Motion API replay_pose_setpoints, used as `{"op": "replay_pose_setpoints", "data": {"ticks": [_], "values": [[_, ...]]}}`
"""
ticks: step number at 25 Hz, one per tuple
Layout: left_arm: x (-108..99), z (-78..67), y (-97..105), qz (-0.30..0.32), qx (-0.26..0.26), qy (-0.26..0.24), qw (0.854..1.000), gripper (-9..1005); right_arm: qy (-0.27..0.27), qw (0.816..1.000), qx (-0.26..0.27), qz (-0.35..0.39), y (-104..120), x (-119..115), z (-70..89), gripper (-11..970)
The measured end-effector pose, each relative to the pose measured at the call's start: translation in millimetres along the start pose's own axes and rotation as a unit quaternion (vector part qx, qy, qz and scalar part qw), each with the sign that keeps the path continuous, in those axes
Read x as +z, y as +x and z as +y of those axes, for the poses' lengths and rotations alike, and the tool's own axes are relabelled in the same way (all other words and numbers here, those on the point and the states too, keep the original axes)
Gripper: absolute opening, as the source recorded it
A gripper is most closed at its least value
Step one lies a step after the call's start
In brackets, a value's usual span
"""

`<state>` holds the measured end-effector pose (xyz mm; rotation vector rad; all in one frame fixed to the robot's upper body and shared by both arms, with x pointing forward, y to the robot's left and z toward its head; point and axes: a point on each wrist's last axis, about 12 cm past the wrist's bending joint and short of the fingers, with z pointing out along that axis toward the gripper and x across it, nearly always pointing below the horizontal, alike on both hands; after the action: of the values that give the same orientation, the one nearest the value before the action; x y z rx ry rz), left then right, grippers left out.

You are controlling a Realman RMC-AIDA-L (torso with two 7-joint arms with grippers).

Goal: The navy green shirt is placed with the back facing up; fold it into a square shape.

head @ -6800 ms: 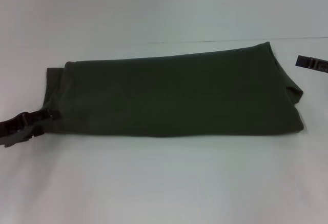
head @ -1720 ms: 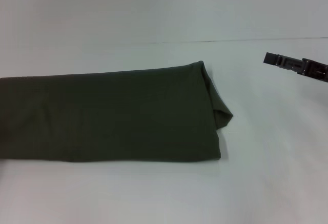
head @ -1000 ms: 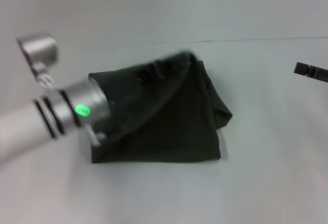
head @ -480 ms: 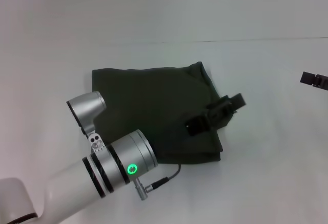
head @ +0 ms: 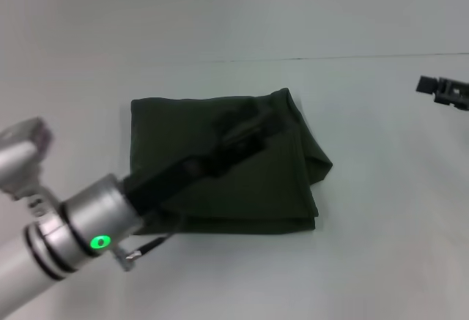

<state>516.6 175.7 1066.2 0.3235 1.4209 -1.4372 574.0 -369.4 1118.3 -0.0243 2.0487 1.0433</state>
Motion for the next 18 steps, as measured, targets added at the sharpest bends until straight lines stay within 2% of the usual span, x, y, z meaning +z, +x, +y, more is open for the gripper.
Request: {"op": "replay_pose_setpoints", "data": {"ticks": [5, 12, 13, 14, 15, 18], "values": [[-35.0, 5.7, -9.9, -0.011, 0.083, -0.038, 0.996, 883, -0.009, 0.999, 0.015, 0.039, -16.9, 21.3, 13.5, 900], [-67.9, 4.4, -6.1, 0.001, 0.181, -0.074, 0.981, 948, -0.001, 0.996, 0.023, 0.086, -20.1, 59.1, 26.0, 900], [-70.7, 4.1, -5.4, 0.002, 0.193, -0.078, 0.978, 948, -0.001, 0.996, 0.023, 0.086, -20.1, 59.1, 26.0, 900], [-74.7, 3.7, -4.7, 0.004, 0.206, -0.083, 0.975, 949, 0.007, 0.995, 0.022, 0.093, -17.7, 70.1, 27.8, 900], [-77.5, 3.6, -4.7, 0.005, 0.215, -0.087, 0.973, 949, 0.007, 0.995, 0.022, 0.093, -17.7, 70.1, 27.8, 900], [-84.2, 4.1, -5.7, 0.006, 0.229, -0.098, 0.968, 948, 0.01, 0.994, 0.015, 0.11, -13.9, 88.9, 34.5, 900]]}}
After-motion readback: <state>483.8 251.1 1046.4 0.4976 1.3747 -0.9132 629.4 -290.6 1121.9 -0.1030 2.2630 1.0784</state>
